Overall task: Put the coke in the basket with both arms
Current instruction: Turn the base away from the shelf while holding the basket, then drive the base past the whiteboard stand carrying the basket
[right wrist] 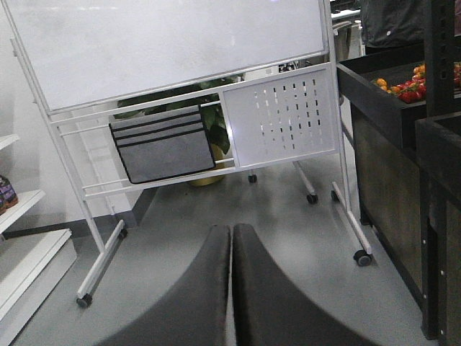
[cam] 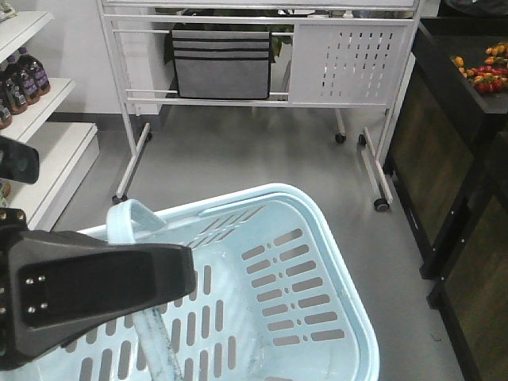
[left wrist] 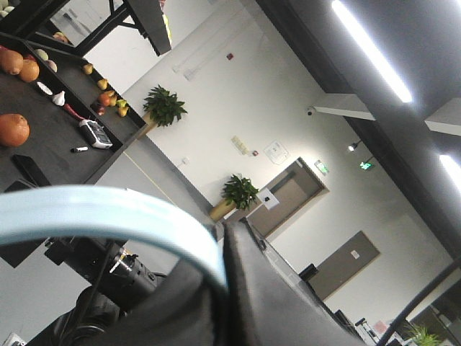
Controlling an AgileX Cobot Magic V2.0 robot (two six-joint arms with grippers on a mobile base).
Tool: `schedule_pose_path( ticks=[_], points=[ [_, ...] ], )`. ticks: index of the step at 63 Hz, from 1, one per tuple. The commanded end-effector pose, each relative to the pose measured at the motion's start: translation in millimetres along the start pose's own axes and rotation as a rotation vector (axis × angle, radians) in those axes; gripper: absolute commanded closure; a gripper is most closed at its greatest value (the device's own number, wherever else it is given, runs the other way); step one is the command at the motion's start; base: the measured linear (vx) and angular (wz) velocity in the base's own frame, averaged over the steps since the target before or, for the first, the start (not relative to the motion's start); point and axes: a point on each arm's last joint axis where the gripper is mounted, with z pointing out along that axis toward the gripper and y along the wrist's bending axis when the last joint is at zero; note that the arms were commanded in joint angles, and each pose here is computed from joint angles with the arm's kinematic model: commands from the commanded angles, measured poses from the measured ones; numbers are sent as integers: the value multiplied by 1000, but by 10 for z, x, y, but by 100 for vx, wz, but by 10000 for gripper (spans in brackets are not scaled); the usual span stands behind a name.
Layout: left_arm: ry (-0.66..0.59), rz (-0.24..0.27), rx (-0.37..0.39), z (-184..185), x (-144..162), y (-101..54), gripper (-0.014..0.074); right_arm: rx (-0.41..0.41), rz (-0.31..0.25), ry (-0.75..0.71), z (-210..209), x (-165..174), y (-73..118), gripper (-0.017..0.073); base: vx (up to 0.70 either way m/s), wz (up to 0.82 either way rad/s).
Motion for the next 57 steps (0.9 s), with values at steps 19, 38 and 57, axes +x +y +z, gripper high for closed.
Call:
schedule_pose_path(
  ticks=[19,38,57],
  points=[
    [-40,5,114,13,-69,-184,599,-5,-15,-76,-8,-45,2,564,16,-6],
    [-40,5,114,13,-69,-184,599,-5,-15,-76,-8,-45,2,564,20,4],
    [-40,5,114,13,-69,-184,599,-5,-15,-76,-8,-45,2,564,22,4]
  ],
)
